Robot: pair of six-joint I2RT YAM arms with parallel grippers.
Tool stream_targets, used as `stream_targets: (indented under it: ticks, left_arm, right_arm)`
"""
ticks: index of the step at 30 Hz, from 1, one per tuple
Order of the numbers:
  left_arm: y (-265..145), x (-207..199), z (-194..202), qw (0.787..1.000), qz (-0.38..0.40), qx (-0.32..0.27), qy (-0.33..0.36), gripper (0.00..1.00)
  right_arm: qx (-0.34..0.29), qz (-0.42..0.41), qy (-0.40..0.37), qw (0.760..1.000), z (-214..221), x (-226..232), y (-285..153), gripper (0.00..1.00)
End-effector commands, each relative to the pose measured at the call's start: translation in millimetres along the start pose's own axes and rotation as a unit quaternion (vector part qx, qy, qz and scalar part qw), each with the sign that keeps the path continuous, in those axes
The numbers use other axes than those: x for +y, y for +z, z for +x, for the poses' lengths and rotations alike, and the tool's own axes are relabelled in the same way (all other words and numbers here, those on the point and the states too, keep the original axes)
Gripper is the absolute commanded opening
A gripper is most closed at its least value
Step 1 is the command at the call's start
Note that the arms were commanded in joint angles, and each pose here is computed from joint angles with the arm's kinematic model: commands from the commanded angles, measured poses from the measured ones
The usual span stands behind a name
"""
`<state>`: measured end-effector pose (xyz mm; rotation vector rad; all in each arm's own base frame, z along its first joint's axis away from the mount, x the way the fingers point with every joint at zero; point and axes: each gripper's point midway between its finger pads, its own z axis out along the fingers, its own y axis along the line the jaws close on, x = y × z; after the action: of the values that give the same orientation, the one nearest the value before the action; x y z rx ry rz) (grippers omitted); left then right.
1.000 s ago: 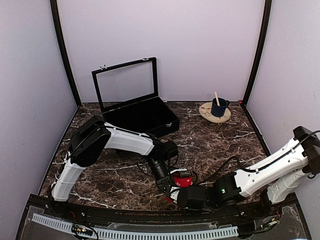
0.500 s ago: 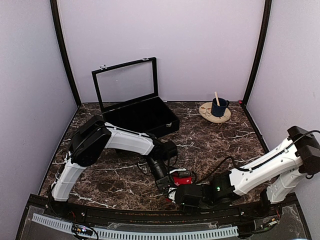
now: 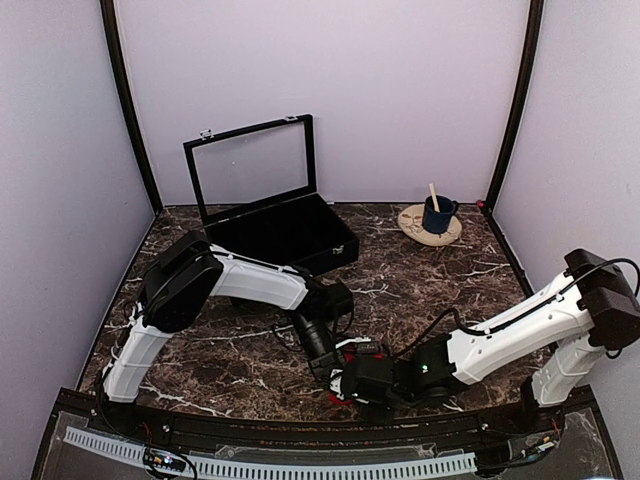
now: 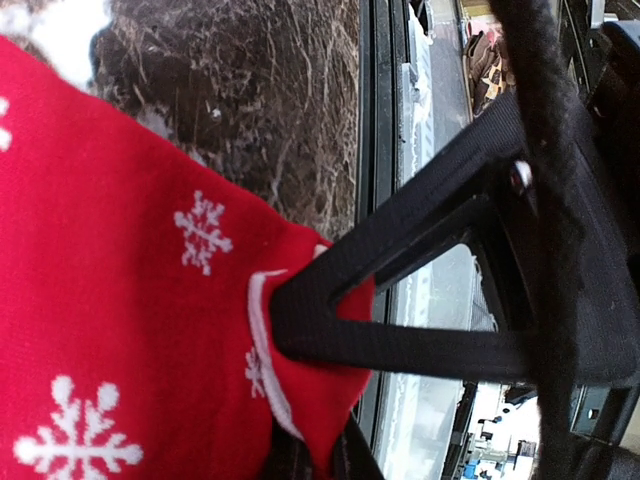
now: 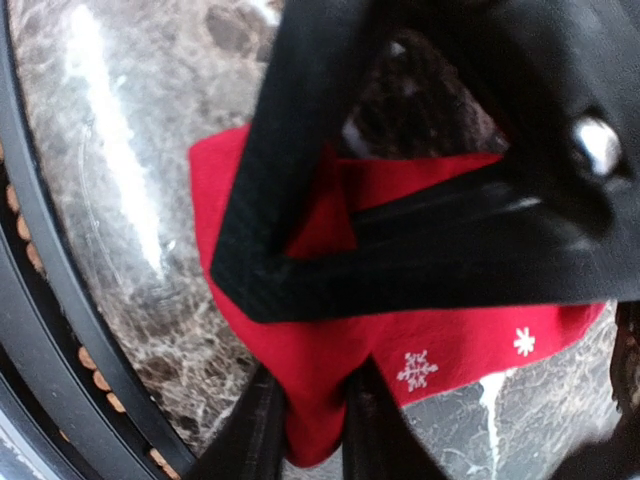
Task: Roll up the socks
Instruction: Roll the sock at the center of the board.
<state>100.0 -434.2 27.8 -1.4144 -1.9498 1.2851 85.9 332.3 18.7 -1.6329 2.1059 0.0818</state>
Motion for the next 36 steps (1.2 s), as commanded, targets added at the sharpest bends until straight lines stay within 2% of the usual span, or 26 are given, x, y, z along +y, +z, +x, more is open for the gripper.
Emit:
stream_targets:
  ticks: [1, 6, 11, 17, 27, 36]
  left_arm:
    - [3.3, 4.7, 4.6, 1.000, -0.010, 0.012, 0.002, 0.06]
    - [0.6, 9.8, 5.7, 1.000, -0.028, 0.013, -0.002, 0.21]
    - [-14.3, 14.7, 0.1, 0.999, -0.043, -0.020, -0.006, 0.29]
    - [-38.9, 14.8, -8.2, 0.996, -0.058, -0.073, -0.009, 0.32]
    - [-52.4, 19.9, -12.6, 0.989, -0.083, -0.126, -0.012, 0.33]
    - [-69.3, 19.4, -13.7, 0.977, -0.123, -0.174, -0.008, 0.33]
  right_arm:
    - [0.049, -0.044, 0.005, 0.998, 19.4, 15.5, 10.7, 0.12]
    - [0.055, -0.058, 0.019, 0.997, 21.0, 19.9, 7.6, 0.06]
    - [0.058, -0.068, 0.030, 0.996, 21.7, 22.7, 4.1, 0.06]
    - [0.061, -0.084, 0.043, 0.994, 22.7, 27.4, -0.1, 0.06]
    - [0.059, -0.104, 0.065, 0.991, 22.2, 33.6, -4.0, 0.08]
    - [0.049, -0.134, 0.124, 0.982, 22.2, 33.0, -7.6, 0.09]
